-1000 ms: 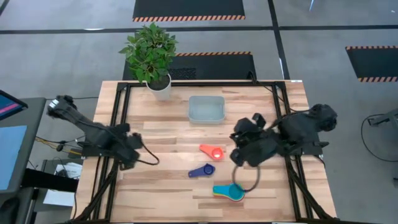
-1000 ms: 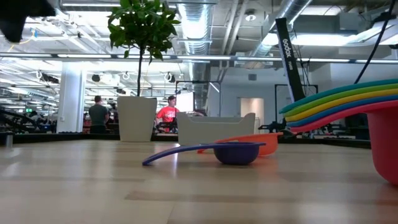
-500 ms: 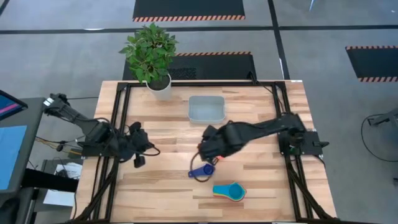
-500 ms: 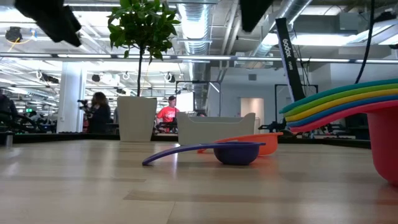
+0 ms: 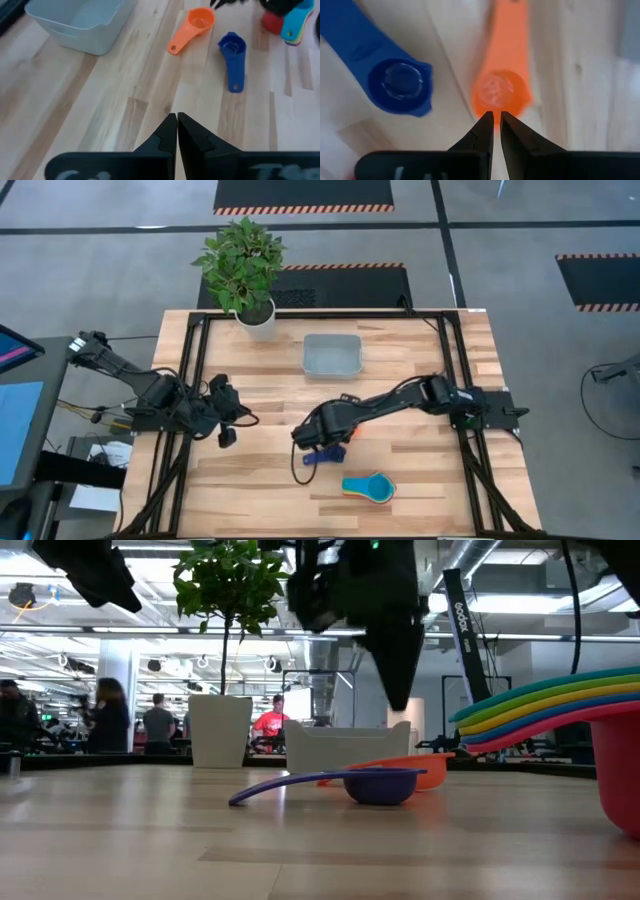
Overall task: Nest measuring cups in basket
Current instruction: Stack the orange measuring cup on top of the light blue measuring cup
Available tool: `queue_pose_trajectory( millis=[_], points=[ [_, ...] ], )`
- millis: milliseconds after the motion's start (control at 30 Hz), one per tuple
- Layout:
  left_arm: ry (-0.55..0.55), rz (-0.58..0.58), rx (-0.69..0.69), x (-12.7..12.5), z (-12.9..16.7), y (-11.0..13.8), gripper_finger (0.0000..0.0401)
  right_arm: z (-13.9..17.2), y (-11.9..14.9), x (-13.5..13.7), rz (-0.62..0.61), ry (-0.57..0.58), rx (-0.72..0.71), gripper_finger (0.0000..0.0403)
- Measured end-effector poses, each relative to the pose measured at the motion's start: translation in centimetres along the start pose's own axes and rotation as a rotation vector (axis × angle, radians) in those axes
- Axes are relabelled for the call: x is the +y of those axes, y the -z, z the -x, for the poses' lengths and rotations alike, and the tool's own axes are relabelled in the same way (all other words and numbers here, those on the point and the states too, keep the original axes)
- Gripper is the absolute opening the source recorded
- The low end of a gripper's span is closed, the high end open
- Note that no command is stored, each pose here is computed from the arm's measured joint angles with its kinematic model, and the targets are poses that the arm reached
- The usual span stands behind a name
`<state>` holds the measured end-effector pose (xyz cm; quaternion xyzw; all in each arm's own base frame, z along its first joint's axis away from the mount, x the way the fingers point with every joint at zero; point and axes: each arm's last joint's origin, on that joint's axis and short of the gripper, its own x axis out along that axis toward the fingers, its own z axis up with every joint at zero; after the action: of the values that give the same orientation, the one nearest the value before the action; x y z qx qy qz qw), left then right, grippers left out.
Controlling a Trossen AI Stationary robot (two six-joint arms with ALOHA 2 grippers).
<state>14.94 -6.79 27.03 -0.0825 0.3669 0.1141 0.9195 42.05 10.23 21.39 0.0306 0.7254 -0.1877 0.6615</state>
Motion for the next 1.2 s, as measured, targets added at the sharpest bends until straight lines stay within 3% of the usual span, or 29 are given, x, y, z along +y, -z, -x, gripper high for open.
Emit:
queue_pose_trajectory(
  millis=[100,233,400,600,833,967,1100,1200],
  points=[
    [0.021,0.005,0.012,-0.1,0.0,0.0,0.0002,-0.8,-0.2,0.7,0.098,0.007,0.010,0.0056],
    [0.037,0.047,0.024,-0.1,0.0,0.0,0.0002,-1.3,0.1,0.7,0.125,0.069,0.040,0.0056],
    [0.060,0.065,0.043,-0.2,0.0,0.1,0.0002,1.7,1.9,-1.3,0.101,0.163,-0.084,0.0056],
    [0.065,0.064,0.049,-0.2,0.0,0.1,0.0002,4.5,6.7,-5.3,-0.036,0.215,-0.174,0.0056],
    [0.033,0.064,0.023,-0.1,0.0,0.0,0.0002,5.1,9.9,-7.1,-0.122,0.057,-0.401,0.0056],
    [0.021,0.065,0.013,-0.1,0.0,0.0,0.0002,4.0,10.1,-6.4,-0.075,-0.040,-0.515,0.0056],
    [0.020,0.065,0.013,-0.1,0.0,0.0,0.0002,1.8,9.3,-5.1,0.017,-0.148,-0.541,0.0056],
    [0.020,0.065,0.012,-0.1,0.0,0.0,0.0002,-0.3,8.9,-4.3,0.034,-0.141,-0.508,0.0055]
  ],
)
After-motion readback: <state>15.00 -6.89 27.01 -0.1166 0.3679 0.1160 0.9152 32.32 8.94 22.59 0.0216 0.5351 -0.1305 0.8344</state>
